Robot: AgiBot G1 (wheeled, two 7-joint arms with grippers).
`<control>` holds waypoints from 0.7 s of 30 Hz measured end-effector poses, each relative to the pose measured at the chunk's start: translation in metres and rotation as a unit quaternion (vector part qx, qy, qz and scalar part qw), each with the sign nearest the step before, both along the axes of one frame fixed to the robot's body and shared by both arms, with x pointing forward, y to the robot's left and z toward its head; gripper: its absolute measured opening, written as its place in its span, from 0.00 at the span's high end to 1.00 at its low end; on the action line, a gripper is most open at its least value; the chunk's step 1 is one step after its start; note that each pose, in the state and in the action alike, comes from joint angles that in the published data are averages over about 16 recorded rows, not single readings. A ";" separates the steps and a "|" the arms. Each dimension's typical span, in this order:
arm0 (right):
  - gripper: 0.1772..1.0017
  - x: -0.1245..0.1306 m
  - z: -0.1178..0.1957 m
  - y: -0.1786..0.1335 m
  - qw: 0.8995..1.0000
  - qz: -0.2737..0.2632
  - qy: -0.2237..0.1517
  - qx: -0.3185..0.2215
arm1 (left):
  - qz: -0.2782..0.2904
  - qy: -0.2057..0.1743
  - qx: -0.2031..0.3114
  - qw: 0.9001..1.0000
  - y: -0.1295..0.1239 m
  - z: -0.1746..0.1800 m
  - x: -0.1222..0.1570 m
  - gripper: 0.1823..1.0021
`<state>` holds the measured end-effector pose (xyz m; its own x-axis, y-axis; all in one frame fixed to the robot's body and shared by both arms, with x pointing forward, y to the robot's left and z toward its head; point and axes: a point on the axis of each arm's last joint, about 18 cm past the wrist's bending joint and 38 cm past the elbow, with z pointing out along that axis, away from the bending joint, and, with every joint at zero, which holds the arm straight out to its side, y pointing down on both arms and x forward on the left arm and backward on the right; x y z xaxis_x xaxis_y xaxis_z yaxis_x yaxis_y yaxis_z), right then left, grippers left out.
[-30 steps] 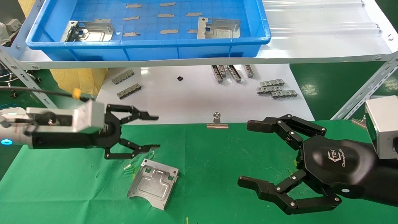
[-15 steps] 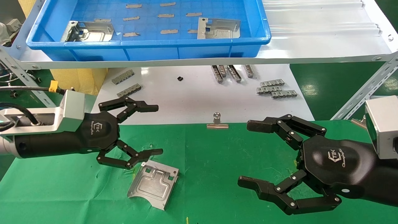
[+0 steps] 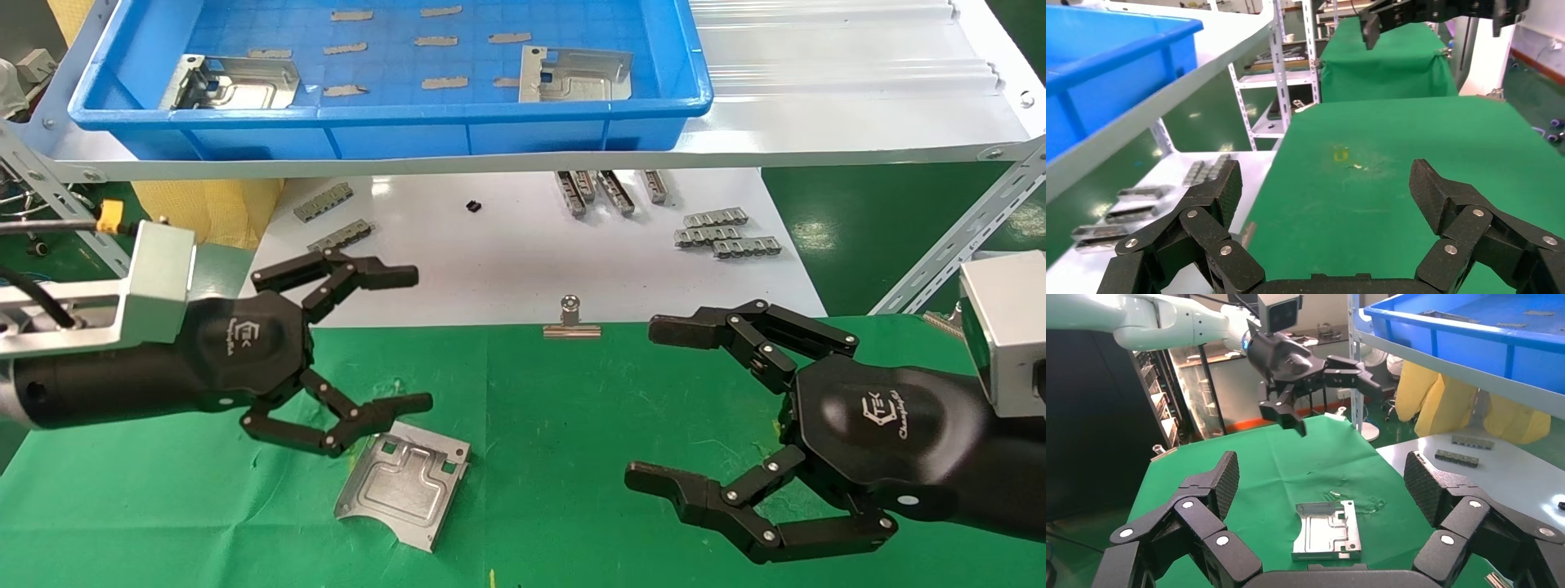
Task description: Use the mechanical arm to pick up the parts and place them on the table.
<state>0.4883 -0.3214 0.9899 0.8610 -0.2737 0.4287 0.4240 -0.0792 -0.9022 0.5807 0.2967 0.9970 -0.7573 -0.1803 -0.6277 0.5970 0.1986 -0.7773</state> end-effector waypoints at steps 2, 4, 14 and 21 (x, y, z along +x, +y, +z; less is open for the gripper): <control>0.00 0.000 0.000 0.000 1.000 0.000 0.000 0.000 | -0.004 0.005 -0.004 1.000 -0.001 -0.001 -0.003 0.01; 0.00 0.000 0.000 0.000 1.000 0.000 0.000 0.000 | -0.007 0.010 -0.009 1.000 -0.001 -0.002 -0.007 0.00; 0.00 0.000 0.000 0.000 1.000 0.000 0.000 0.000 | -0.021 0.033 -0.026 0.999 -0.002 -0.005 -0.025 0.00; 0.00 0.000 0.000 0.000 1.000 0.000 0.000 0.000 | -0.027 0.046 -0.034 0.998 -0.001 -0.006 -0.040 0.00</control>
